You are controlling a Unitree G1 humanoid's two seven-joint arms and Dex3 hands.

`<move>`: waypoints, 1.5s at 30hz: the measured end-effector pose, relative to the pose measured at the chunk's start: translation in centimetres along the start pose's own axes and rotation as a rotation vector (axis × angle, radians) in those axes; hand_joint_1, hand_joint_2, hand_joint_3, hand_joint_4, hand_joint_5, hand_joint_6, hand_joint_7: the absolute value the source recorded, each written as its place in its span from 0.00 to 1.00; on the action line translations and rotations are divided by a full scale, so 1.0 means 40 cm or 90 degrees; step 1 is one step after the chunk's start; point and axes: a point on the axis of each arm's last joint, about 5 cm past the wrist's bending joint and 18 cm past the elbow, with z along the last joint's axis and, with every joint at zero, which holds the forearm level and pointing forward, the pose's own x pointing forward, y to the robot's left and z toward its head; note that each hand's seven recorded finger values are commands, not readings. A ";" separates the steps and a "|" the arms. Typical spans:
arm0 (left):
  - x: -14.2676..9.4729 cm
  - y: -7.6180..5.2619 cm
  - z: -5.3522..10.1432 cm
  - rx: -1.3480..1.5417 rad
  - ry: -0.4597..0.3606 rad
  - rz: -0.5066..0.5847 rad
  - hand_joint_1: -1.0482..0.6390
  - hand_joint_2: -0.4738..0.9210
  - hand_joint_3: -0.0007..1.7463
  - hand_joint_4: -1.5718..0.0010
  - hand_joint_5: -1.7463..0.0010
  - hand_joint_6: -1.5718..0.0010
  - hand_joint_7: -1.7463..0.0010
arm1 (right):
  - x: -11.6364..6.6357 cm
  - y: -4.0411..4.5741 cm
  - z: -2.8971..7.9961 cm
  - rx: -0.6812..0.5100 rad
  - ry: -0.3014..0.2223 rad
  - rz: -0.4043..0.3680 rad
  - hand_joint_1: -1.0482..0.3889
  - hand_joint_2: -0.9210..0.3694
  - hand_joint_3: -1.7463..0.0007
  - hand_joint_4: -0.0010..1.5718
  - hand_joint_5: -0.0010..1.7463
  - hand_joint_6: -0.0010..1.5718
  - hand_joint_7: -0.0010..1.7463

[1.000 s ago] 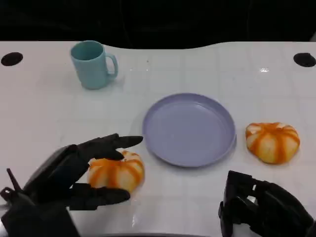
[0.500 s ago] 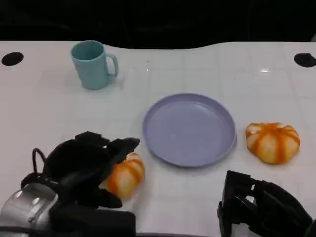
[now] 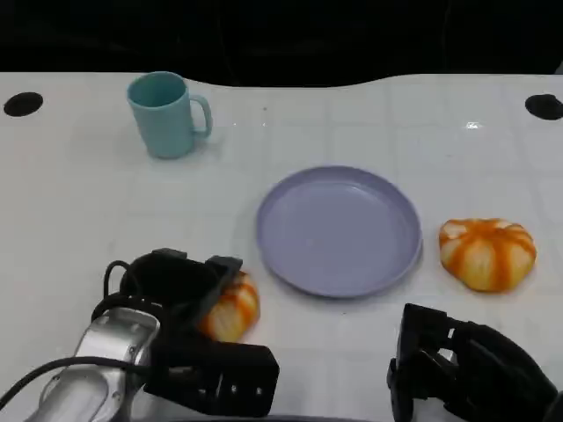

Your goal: Grasp the bread from the table and place it into the plate.

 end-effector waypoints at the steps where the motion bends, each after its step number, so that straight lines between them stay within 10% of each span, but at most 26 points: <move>1: 0.005 -0.003 -0.001 -0.002 0.001 -0.003 0.21 1.00 0.01 0.79 0.83 0.82 0.98 | 0.000 0.000 0.000 0.002 0.001 0.000 0.36 0.00 0.75 0.40 1.00 0.26 1.00; 4: 0.013 -0.011 -0.002 -0.010 0.002 -0.002 0.27 1.00 0.01 0.72 0.80 0.76 0.97 | -0.001 0.000 -0.001 0.004 0.004 0.000 0.35 0.00 0.75 0.40 1.00 0.26 1.00; 8: 0.024 -0.016 -0.008 -0.014 -0.002 0.011 0.38 1.00 0.04 0.56 0.40 0.47 0.93 | -0.002 0.001 0.000 0.003 0.004 0.000 0.35 0.00 0.75 0.40 1.00 0.26 1.00; 16: 0.037 -0.056 -0.036 -0.045 -0.040 0.107 0.42 1.00 0.11 0.46 0.19 0.24 0.89 | -0.004 0.000 0.000 0.001 0.003 0.000 0.36 0.00 0.75 0.40 1.00 0.25 1.00; 22: 0.035 -0.095 -0.049 -0.046 -0.045 0.185 0.44 1.00 0.20 0.49 0.00 0.46 0.37 | -0.005 -0.001 0.001 -0.002 0.000 0.001 0.35 0.00 0.76 0.40 1.00 0.25 1.00; 30: 0.033 -0.117 -0.058 -0.049 -0.037 0.241 0.46 0.97 0.21 0.51 0.00 0.61 0.04 | -0.006 -0.001 0.000 0.002 0.004 -0.006 0.35 0.00 0.77 0.39 1.00 0.25 0.99; 35: 0.031 -0.116 -0.063 -0.084 -0.032 0.306 0.48 0.78 0.52 0.49 0.00 0.60 0.00 | -0.007 0.000 -0.002 0.006 0.007 -0.011 0.35 0.00 0.77 0.39 1.00 0.26 0.99; 45: 0.035 -0.053 -0.053 -0.202 -0.054 0.423 0.48 0.76 0.52 0.47 0.00 0.60 0.00 | -0.008 0.001 -0.002 0.007 0.008 -0.014 0.36 0.00 0.76 0.39 1.00 0.26 0.99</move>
